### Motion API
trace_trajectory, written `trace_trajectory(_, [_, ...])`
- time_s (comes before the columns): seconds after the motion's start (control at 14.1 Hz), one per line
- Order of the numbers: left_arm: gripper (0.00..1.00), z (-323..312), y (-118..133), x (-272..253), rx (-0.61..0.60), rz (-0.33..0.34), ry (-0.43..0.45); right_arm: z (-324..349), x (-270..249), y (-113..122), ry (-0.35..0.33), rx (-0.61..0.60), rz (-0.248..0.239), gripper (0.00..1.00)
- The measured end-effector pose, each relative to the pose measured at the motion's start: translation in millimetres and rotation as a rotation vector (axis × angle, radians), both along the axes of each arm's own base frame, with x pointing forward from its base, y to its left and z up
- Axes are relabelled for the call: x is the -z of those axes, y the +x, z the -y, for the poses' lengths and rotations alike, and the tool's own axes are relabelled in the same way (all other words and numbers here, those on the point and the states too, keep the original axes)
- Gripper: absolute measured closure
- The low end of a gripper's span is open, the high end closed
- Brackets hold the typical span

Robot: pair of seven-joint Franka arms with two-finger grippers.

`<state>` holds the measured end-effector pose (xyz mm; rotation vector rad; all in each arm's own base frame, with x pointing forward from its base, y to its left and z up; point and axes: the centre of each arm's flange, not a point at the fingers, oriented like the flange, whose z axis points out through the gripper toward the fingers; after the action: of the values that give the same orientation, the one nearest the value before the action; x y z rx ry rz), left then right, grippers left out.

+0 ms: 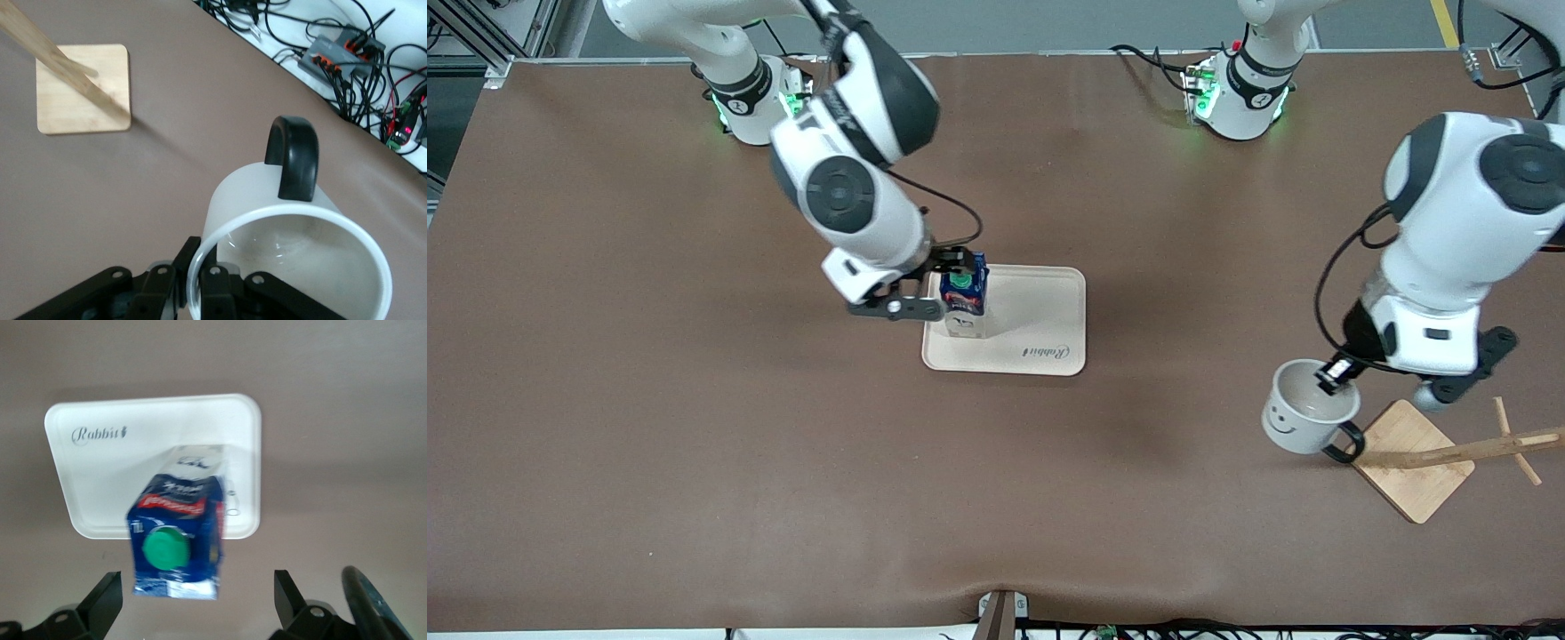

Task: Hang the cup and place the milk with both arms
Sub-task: 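Hang the mug handle on the stand peg while the right gripper lifts milk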

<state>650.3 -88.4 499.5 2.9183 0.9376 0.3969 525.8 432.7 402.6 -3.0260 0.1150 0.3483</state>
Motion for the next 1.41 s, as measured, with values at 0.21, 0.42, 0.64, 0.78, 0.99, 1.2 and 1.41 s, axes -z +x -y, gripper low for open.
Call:
trace_trajectory(0.21, [0.93, -45.0, 5.4, -4.3, 0.008, -0.001, -0.008, -12.5, 23.0, -2.6, -0.008, -0.009, 0.0, 0.0])
trace_trajectory(0.42, [0.93, -103.6, 6.6, -4.6, 0.041, -0.007, -0.01, -10.1, 22.4, -0.4, -0.01, -0.004, 0.002, 0.0])
trace_trajectory(0.64, [0.93, -153.4, 3.8, -6.1, 0.069, -0.006, -0.014, -16.6, 29.0, -5.1, -0.015, -0.016, -0.004, 0.0])
trace_trajectory(0.78, [0.93, -169.2, 3.1, -11.5, 0.081, 0.004, -0.011, -24.1, 41.3, -9.3, -0.022, -0.026, -0.009, 0.0])
trace_trajectory(0.99, [0.93, -186.4, 1.1, -13.7, 0.097, 0.01, -0.025, -35.9, 65.5, -17.9, -0.041, -0.047, -0.027, 0.0])
trace_trajectory(1.2, [0.93, -205.3, -1.9, -12.4, 0.087, 0.013, -0.058, -34.1, 67.4, -13.8, -0.044, -0.043, -0.024, 0.25])
trace_trajectory(1.41, [0.93, -209.4, -1.9, -8.4, 0.083, 0.006, -0.066, -28.2, 56.2, -2.6, -0.033, -0.027, -0.006, 0.26])
